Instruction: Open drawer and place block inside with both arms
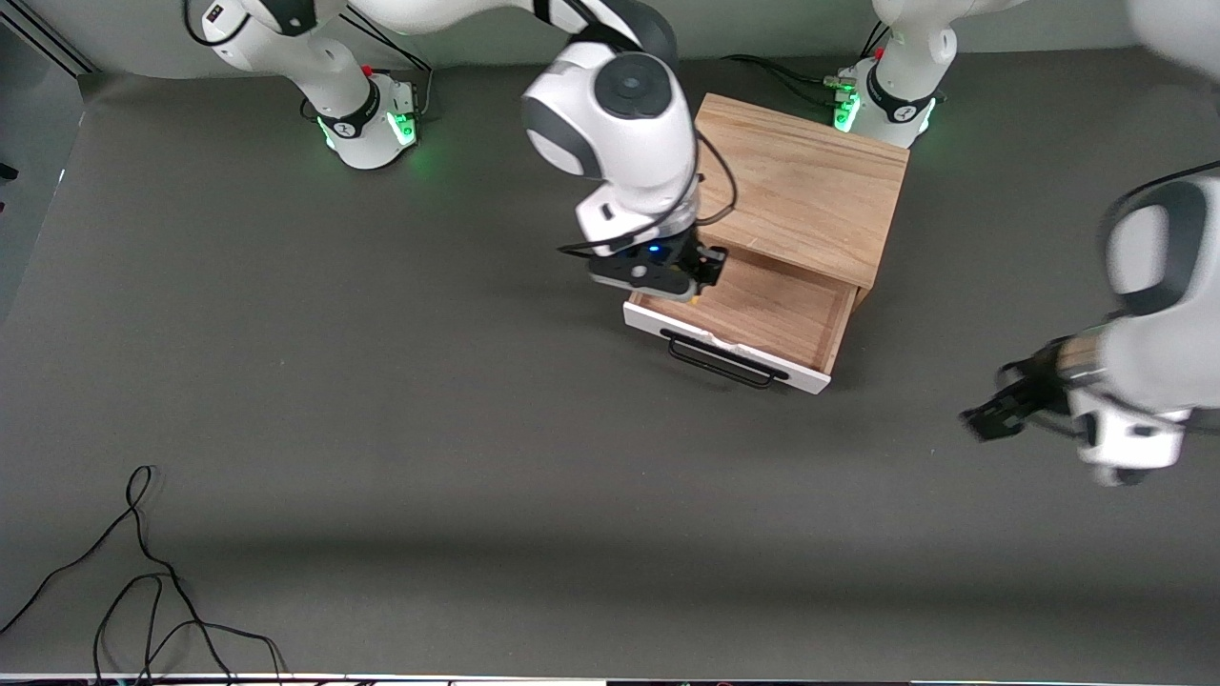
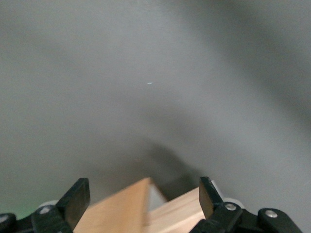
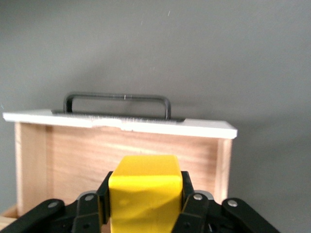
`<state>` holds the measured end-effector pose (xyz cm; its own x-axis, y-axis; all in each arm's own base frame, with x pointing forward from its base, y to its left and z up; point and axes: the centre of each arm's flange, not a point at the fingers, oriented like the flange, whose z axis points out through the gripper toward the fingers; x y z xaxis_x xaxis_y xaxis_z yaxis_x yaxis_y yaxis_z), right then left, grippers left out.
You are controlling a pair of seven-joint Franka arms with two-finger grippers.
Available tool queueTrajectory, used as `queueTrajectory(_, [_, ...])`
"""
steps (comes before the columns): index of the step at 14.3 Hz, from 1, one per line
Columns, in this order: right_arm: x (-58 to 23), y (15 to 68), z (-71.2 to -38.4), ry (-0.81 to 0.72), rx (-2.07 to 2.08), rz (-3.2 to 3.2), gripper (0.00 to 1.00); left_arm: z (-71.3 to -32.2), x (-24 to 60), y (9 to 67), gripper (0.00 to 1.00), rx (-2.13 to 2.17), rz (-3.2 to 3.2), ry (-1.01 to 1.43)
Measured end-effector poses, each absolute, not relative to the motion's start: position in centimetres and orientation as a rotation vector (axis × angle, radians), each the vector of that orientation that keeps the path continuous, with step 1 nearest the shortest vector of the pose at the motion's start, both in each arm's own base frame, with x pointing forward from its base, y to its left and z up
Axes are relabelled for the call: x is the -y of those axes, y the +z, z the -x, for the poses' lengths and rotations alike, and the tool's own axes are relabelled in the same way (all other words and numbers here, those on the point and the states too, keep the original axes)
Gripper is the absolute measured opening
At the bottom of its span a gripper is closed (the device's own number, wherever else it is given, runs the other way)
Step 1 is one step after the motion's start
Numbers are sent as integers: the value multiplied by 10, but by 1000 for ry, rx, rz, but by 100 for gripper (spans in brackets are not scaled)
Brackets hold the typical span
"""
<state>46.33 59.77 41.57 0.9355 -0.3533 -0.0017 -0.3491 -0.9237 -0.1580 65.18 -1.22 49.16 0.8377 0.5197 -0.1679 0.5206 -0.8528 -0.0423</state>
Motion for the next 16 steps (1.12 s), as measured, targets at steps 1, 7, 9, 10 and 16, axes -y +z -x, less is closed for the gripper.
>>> queueTrajectory(1, [-606, 406, -456, -37, -521, 2940, 55, -644, -9, 500, 100, -739, -3031, -291])
queueTrajectory(7, [-629, 353, -446, -61, -532, 2942, 55, -607, -39, 531, 100, -228, -3112, -279])
queueTrajectory(9, [-632, 343, -447, -58, -541, 2947, 55, -598, -35, 539, 100, -85, -3133, -244])
queueTrajectory(10, [-634, 340, -446, -57, -544, 2947, 55, -595, -33, 542, 100, -11, -3144, -204])
queueTrajectory(16, [-653, 321, -426, -74, -539, 2945, 55, -564, -20, 548, 100, 154, -3189, -97])
